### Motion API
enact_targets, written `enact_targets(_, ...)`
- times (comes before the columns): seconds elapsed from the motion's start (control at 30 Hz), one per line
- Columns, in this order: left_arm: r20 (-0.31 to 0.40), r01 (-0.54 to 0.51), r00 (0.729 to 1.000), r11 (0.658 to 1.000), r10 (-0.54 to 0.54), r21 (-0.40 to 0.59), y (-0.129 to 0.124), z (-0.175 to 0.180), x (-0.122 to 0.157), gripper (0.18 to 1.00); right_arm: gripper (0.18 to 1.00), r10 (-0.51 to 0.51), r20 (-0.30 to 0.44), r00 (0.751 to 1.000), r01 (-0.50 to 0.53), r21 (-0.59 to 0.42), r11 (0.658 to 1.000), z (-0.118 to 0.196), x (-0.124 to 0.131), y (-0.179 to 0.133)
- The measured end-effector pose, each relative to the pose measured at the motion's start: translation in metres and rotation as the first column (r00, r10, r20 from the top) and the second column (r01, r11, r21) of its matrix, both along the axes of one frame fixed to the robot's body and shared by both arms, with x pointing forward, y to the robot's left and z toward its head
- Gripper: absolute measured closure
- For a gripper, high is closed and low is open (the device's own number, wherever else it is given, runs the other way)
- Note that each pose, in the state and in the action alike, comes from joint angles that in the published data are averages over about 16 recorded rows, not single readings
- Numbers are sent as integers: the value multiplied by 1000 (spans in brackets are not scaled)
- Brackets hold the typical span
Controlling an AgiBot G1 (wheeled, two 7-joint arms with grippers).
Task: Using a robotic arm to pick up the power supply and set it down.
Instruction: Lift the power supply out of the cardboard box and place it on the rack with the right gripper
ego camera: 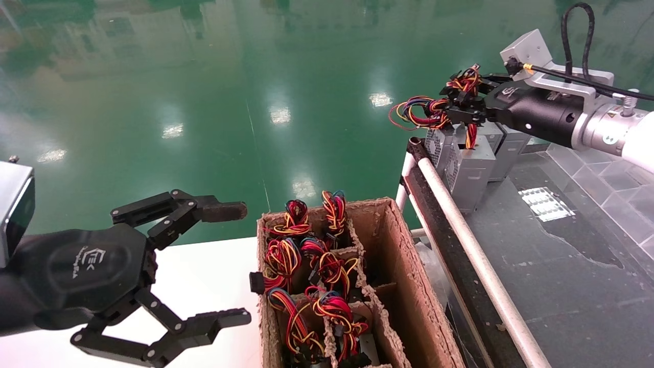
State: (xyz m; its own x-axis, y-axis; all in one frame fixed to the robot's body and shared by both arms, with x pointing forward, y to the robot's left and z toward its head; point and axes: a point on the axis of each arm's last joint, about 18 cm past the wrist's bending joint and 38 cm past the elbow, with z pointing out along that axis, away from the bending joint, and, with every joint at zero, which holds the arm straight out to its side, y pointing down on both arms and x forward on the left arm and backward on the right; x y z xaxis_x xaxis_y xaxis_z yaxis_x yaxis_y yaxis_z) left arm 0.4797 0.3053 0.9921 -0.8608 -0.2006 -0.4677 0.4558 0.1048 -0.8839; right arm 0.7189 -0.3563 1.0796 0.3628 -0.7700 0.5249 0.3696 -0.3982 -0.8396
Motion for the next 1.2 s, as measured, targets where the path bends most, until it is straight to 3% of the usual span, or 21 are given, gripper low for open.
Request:
enact_targets(0.83,0,0,1000,1000,0,0,0,0,0,183,970,18,-44,999,-19,-1,1000,-18,-4,-7)
enact_targets(1.2,0,0,1000,1000,0,0,0,0,0,183,861,35,-63,997,-36,-18,999,-20,-8,-8)
